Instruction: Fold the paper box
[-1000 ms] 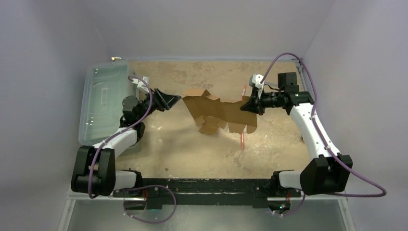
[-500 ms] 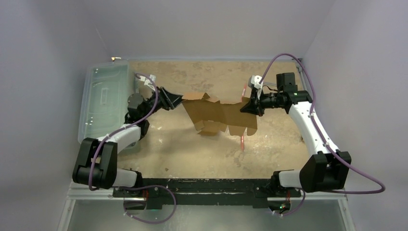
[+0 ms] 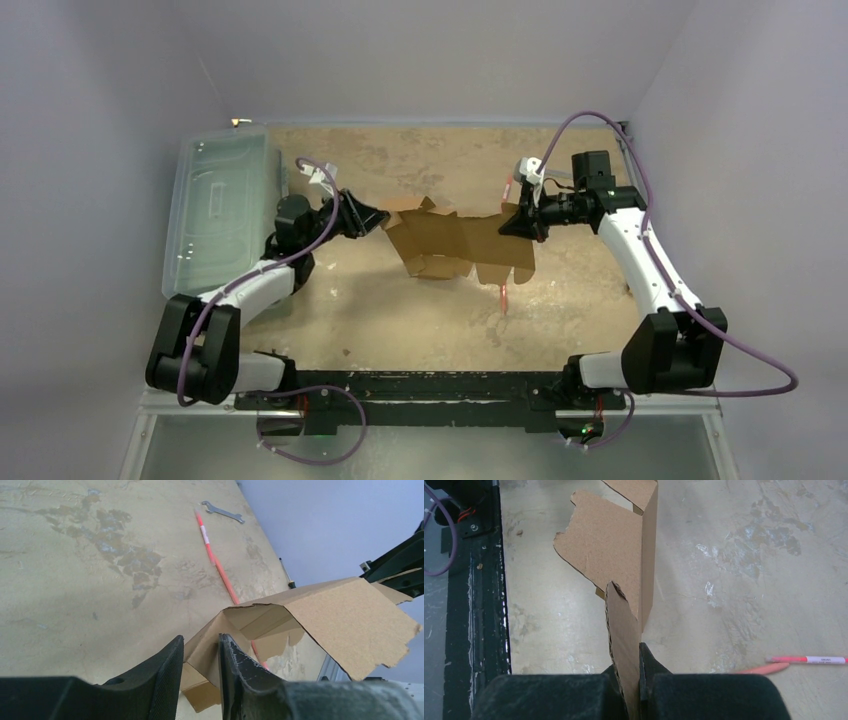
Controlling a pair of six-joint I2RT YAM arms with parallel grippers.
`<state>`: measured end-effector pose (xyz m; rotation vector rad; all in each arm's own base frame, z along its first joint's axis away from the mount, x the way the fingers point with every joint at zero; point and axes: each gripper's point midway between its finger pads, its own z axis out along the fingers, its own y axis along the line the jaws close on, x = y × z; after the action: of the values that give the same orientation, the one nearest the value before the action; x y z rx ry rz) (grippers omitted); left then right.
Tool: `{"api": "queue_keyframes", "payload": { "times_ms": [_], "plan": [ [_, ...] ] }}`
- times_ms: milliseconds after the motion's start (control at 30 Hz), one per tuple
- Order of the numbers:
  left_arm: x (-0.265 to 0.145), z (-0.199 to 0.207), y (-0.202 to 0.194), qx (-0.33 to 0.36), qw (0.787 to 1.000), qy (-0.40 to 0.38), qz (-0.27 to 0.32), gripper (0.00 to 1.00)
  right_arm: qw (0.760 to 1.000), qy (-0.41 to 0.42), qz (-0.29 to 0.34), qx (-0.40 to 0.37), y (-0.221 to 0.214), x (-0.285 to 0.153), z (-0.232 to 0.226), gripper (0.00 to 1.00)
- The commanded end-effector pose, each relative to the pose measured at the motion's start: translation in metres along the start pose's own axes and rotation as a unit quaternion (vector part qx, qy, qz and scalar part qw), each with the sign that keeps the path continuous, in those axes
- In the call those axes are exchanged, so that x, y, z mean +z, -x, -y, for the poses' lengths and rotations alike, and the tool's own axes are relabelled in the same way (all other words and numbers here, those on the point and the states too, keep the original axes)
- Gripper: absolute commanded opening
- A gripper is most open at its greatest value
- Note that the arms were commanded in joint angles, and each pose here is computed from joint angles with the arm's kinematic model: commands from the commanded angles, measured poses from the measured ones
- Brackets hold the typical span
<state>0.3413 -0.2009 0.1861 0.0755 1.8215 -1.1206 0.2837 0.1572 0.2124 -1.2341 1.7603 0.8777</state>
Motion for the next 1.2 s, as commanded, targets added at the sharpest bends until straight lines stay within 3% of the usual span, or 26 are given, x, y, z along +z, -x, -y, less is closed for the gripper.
{"api": "queue_keyframes", "payload": {
  "times_ms": [0, 367, 533, 733, 767, 867, 1000, 1167],
  "plan": [
    [0.007, -0.003, 0.003, 0.022, 1.000, 0.010, 0.002, 0.29, 1.000, 0.002, 0.015, -0.023, 0.017, -0.005, 0.000, 0.00],
    [0.010, -0.006, -0.011, 0.037, 0.999, 0.018, -0.019, 0.30, 1.000, 0.012, 0.009, -0.025, 0.014, -0.004, 0.000, 0.00],
    [0.011, -0.001, -0.010, 0.035, 0.999, 0.009, -0.022, 0.01, 1.000, 0.018, 0.005, -0.022, 0.013, -0.004, -0.001, 0.00],
    [0.005, 0.008, -0.006, 0.041, 0.999, -0.001, -0.016, 0.00, 1.000, 0.016, 0.003, -0.020, 0.011, -0.003, 0.000, 0.00],
    [0.003, 0.009, -0.006, 0.041, 0.999, 0.000, -0.015, 0.01, 1.000, 0.014, 0.002, -0.020, 0.011, -0.004, 0.002, 0.00],
    [-0.009, 0.016, 0.003, 0.047, 0.999, 0.013, 0.002, 0.27, 1.000, 0.009, -0.001, -0.019, 0.011, -0.004, 0.004, 0.00],
    [-0.039, 0.030, 0.029, 0.057, 0.996, 0.045, 0.054, 0.51, 1.000, 0.005, -0.003, -0.021, 0.010, -0.004, 0.005, 0.00],
    [-0.072, 0.075, 0.068, 0.024, 0.994, -0.011, 0.108, 0.56, 1.000, 0.004, -0.005, -0.018, 0.008, -0.003, 0.006, 0.00]
  ]
}}
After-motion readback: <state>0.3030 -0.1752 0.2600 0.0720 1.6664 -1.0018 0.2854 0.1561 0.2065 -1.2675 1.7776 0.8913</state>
